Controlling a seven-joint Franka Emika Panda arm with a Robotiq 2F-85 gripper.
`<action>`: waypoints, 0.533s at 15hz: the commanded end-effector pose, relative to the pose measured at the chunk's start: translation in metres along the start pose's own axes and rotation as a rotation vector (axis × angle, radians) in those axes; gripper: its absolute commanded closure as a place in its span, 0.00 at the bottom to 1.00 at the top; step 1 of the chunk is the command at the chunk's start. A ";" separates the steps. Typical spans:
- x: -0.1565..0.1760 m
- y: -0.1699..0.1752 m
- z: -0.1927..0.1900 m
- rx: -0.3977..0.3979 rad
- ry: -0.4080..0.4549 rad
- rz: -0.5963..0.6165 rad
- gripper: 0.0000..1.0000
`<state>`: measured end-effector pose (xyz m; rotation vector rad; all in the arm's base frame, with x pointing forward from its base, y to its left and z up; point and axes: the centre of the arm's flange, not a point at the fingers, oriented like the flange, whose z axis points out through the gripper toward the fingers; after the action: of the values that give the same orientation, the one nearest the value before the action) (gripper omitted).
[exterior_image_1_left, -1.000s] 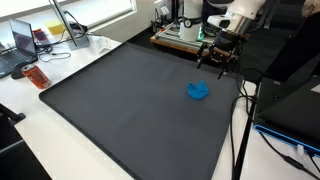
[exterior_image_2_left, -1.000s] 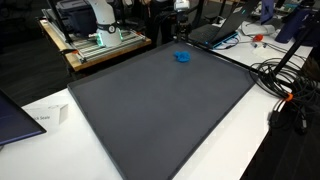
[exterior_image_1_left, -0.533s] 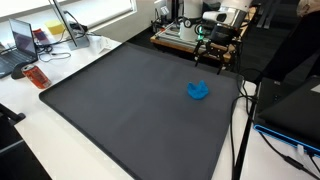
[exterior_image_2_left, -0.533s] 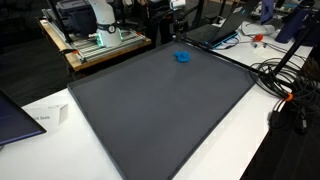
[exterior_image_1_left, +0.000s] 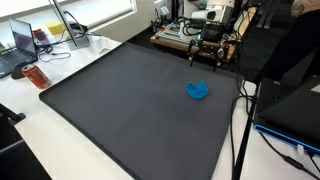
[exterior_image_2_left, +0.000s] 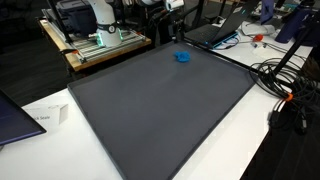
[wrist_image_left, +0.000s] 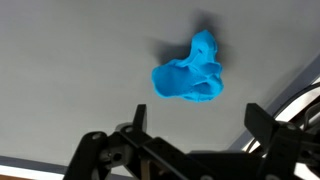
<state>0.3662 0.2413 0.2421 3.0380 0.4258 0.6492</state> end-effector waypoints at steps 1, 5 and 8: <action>0.004 0.032 -0.010 0.104 -0.002 -0.103 0.00; 0.009 0.056 -0.006 0.186 -0.007 -0.167 0.00; 0.010 0.067 0.000 0.243 -0.026 -0.181 0.00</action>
<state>0.3760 0.1914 0.2258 3.1165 0.7594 0.6471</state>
